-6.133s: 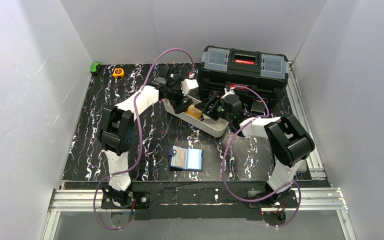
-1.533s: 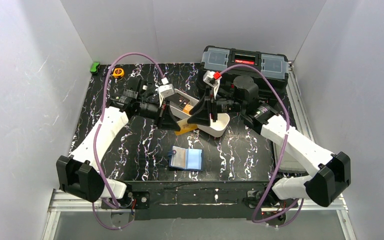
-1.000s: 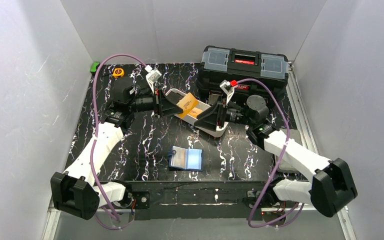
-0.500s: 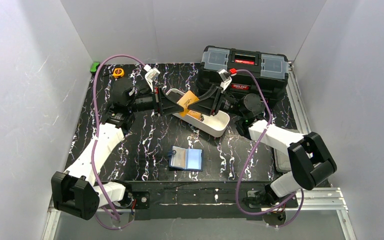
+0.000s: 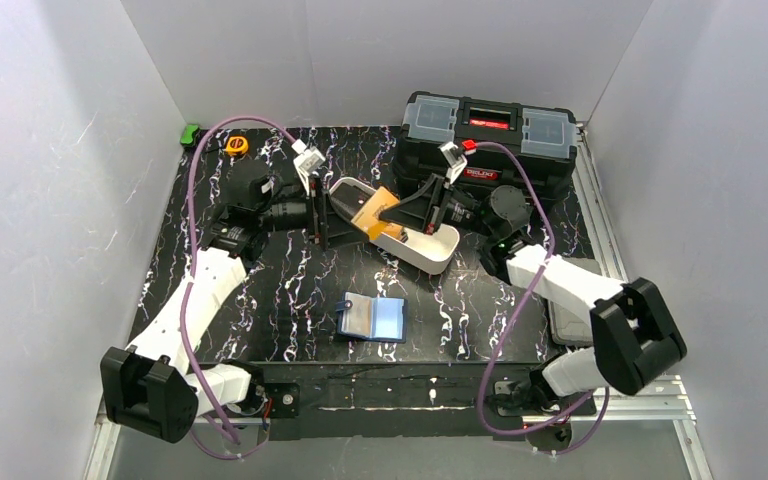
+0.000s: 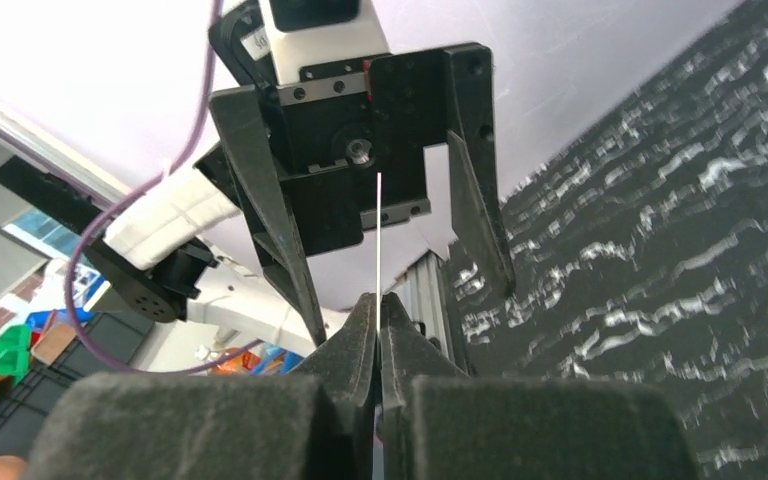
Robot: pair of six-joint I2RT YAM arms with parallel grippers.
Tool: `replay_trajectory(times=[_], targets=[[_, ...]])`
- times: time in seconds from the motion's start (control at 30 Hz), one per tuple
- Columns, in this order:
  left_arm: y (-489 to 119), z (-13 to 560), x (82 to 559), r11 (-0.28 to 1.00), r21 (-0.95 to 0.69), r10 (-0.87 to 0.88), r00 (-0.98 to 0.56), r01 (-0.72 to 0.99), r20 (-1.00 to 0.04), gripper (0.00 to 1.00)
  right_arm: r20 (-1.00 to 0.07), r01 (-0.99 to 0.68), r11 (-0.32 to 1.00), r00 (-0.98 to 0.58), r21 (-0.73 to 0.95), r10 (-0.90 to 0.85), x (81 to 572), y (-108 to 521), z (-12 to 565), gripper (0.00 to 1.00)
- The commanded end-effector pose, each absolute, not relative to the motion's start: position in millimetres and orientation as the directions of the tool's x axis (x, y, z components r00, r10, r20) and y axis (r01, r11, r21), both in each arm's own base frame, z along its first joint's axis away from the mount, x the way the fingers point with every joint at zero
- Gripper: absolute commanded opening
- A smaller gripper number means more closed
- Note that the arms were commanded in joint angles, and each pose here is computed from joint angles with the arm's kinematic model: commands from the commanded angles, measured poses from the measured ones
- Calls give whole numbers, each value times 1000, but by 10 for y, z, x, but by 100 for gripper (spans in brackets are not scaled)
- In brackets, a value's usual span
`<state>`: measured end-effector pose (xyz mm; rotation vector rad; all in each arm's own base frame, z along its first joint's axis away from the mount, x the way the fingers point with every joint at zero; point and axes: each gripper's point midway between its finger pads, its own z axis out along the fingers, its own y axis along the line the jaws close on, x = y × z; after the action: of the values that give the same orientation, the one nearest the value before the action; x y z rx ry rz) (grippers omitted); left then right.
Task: Put the credit cards into the card holder
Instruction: Insert the credit card into the card holder.
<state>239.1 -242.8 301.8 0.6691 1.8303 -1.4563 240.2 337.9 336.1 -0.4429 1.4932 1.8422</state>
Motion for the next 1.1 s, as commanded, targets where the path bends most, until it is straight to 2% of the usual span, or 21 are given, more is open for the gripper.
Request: replay_trajectory(times=[0.0,0.17,0.27,0.5,0.83,1.07], targets=[[-2235,2686,2150,292,-500,145,-555,815,-819,87,-670,-676,49,-715,736,200,2261,3222,2948,1],[-2023,2056,2016,340,-432,331,-536,835,-776,82,-616,-597,215,-787,773,28,2076,3081,2199,1],[-1938,1745,1969,360,-424,393,-547,831,-739,82,-551,-537,246,-835,807,-17,1990,3059,1899,1],[-1817,1228,1837,319,-409,526,-518,855,-674,82,-426,-457,325,-889,828,-165,1854,3173,1343,1],[-1915,951,1724,248,-429,629,-481,869,-610,81,-356,-423,354,-903,834,-239,1800,3322,977,1],[-1937,758,1830,289,-413,665,-491,864,-563,79,-356,-415,392,-909,821,-218,1841,3374,865,1]])
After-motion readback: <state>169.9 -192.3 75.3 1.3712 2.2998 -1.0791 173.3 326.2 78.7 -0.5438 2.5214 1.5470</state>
